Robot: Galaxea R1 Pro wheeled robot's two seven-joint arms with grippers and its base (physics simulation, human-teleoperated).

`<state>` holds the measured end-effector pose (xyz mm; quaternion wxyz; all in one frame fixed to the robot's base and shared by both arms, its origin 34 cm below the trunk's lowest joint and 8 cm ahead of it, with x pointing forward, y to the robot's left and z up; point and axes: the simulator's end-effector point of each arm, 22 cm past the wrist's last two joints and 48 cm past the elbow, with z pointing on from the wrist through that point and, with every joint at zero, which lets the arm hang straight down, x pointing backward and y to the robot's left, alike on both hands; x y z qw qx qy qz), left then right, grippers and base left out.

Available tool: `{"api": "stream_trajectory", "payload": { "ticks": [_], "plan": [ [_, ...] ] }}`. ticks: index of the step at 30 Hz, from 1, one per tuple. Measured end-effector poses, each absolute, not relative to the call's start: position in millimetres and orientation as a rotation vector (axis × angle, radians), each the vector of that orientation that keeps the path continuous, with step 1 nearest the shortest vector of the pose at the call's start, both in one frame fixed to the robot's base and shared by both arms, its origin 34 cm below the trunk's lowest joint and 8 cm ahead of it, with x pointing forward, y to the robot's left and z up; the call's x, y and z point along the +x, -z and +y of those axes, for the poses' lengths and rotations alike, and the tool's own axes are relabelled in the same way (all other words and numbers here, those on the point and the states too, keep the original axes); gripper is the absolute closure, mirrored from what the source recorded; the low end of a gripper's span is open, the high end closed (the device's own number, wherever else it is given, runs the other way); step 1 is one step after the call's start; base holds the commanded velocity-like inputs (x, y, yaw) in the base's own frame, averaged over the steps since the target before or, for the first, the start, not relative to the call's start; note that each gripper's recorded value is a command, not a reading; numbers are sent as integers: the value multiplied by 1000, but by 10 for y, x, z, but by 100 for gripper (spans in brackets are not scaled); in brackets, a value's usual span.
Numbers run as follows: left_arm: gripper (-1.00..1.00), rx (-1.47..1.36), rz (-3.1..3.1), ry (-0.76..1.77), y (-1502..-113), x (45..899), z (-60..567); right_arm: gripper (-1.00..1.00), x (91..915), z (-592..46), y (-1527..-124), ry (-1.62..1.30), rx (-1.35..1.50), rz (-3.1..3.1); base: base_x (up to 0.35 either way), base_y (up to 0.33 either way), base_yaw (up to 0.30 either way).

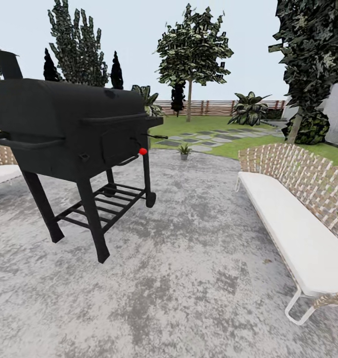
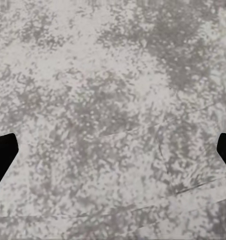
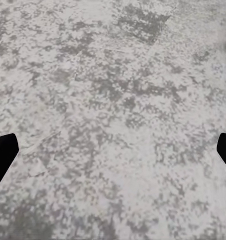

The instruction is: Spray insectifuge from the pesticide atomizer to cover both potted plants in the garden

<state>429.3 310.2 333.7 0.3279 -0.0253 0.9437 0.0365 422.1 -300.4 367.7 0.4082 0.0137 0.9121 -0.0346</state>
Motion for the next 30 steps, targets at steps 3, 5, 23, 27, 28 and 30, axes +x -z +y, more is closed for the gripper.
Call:
{"api": "stream_trajectory", "payload": {
  "ticks": [3, 5, 23, 27, 28, 30],
  "plan": [
    [-100, -66, 2471, -95, -3337, 4292, 3102, -100, 4215, -3003, -3672, 87, 35, 2301, 337, 0, -299],
    [-100, -66, 2470, -95, -3338, 4295, 3102, -100, 4214, -3003, -3672, 87, 35, 2301, 337, 0, -299],
    [-100, -65, 2471, -94, -3336, 4291, 3099, -100, 4220, -2981, -3674, 82, 30, 2300, 337, 0, -250],
    [-100, -66, 2471, -96, -3337, 4290, 3108, -100, 4208, -2922, -3660, 69, 17, 2304, 337, 0, -24],
    [-100, -66, 2471, -96, -3337, 4290, 3108, -100, 4206, -2914, -3658, 68, 14, 2305, 337, 0, -7],
    [-100, -66, 2471, -96, -3337, 4290, 3107, -100, 4200, -2903, -3653, 65, 12, 2307, 337, 0, -3]
  ]
}}
